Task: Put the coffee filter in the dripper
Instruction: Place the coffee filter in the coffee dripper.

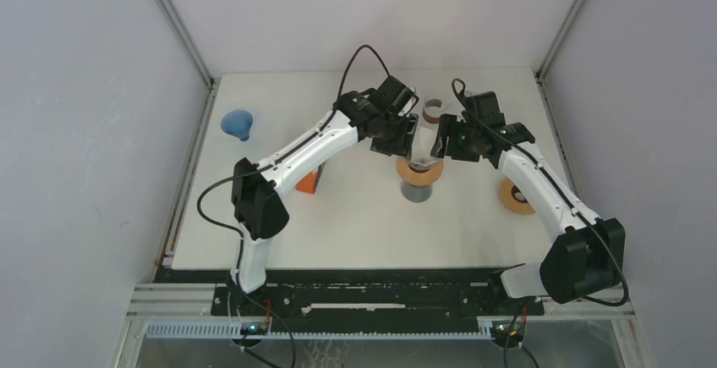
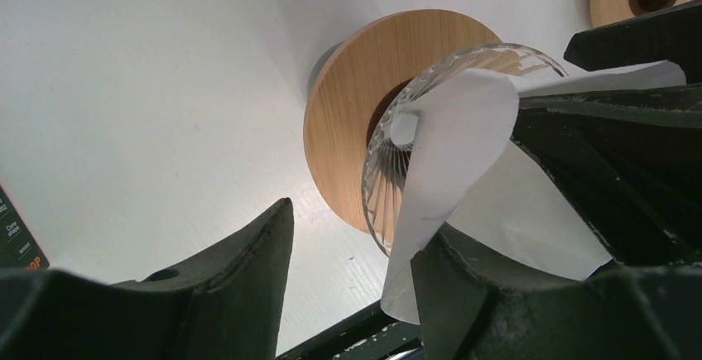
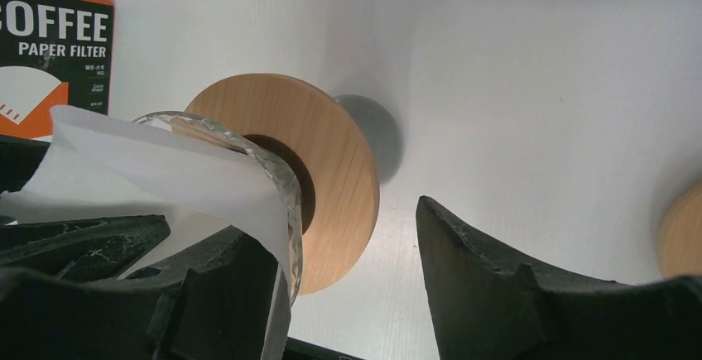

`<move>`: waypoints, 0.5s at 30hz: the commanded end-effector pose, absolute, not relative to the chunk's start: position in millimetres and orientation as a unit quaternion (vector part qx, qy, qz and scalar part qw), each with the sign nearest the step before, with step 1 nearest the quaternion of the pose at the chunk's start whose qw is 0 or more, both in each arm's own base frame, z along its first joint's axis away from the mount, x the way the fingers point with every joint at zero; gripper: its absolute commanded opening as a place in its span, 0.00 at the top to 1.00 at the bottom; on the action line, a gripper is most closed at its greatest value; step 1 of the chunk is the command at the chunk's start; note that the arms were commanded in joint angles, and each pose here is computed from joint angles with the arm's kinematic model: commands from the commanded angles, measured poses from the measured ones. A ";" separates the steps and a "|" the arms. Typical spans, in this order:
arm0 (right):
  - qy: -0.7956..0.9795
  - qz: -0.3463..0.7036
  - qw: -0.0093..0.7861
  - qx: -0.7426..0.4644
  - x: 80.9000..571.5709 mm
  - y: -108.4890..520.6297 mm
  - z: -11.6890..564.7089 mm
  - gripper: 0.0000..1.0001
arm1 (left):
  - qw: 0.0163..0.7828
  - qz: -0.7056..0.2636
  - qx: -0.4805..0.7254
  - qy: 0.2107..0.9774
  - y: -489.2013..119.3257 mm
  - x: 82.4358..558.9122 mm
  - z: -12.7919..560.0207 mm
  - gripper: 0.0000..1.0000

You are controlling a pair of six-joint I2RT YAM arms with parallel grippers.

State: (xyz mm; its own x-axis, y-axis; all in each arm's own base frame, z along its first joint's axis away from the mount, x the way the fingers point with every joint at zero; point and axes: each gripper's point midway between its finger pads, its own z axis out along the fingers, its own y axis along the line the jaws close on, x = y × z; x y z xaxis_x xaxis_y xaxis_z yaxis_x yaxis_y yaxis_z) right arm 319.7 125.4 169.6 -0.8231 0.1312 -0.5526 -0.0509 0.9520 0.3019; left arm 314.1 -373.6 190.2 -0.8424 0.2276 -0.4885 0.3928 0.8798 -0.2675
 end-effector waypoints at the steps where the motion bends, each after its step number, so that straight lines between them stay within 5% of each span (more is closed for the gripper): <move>1: 0.940 0.153 0.305 0.021 325.5 123.7 172.8 0.32 | 0.234 -0.179 0.176 0.939 -371.9 319.5 186.4 0.43; 15: 0.947 0.149 0.284 0.018 326.2 124.1 154.9 0.32 | 0.225 -0.180 0.178 0.941 -373.7 320.4 177.3 0.43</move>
